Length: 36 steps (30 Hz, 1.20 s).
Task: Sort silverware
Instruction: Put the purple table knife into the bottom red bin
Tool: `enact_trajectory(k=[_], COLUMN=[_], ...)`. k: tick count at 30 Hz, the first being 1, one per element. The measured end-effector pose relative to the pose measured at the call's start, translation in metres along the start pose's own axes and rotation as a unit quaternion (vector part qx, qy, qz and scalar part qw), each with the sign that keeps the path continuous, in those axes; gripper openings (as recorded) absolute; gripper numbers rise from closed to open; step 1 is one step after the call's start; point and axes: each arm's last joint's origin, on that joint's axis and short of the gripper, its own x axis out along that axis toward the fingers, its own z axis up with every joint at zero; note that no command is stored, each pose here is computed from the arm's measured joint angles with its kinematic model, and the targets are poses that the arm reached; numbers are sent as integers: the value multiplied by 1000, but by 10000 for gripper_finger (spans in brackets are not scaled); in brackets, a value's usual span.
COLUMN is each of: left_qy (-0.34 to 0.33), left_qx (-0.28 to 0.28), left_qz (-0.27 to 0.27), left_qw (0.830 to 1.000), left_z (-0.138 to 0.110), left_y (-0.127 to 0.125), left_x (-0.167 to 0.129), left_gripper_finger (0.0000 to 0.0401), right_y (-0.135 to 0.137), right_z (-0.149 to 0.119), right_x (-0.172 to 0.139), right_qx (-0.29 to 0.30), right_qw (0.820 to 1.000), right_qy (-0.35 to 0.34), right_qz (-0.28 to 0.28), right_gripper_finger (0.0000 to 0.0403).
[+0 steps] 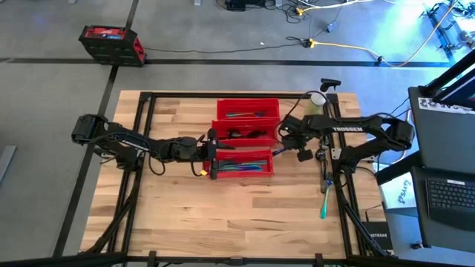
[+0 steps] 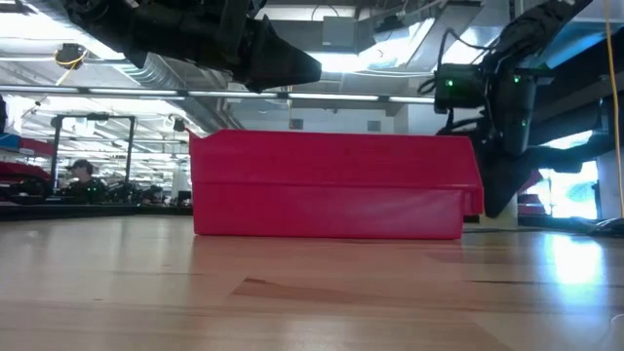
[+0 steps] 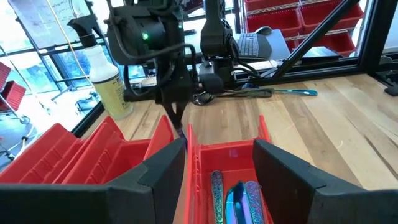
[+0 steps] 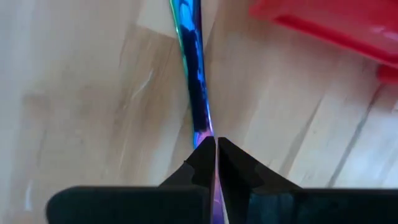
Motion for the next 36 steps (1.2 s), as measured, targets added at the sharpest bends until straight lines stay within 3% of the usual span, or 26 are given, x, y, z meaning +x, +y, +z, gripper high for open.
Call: enact_trajectory(k=[13, 19, 26, 31, 36], left_qy=[-2, 0, 0, 1, 1], left_qx=[0, -9, -8, -7, -6], left_qz=[0, 0, 0, 3, 7], left_qw=[1000, 1000, 1000, 1000, 1000], left_z=[0, 0, 0, 0, 0], left_y=[0, 0, 0, 0, 0], left_x=[0, 0, 0, 0, 0], left_gripper_finger=[175, 175, 175, 175, 175], right_y=[4, 11, 42, 73, 92], right_z=[-4, -3, 7, 20, 29], right_x=[24, 22, 15, 8, 5], right_qx=[19, 59, 65, 2, -53], right_qw=[1000, 998, 993, 985, 985], right_qy=[5, 6, -8, -33, -36], right_qz=[-16, 10, 98, 169, 163], right_gripper_finger=[0, 0, 0, 0, 0])
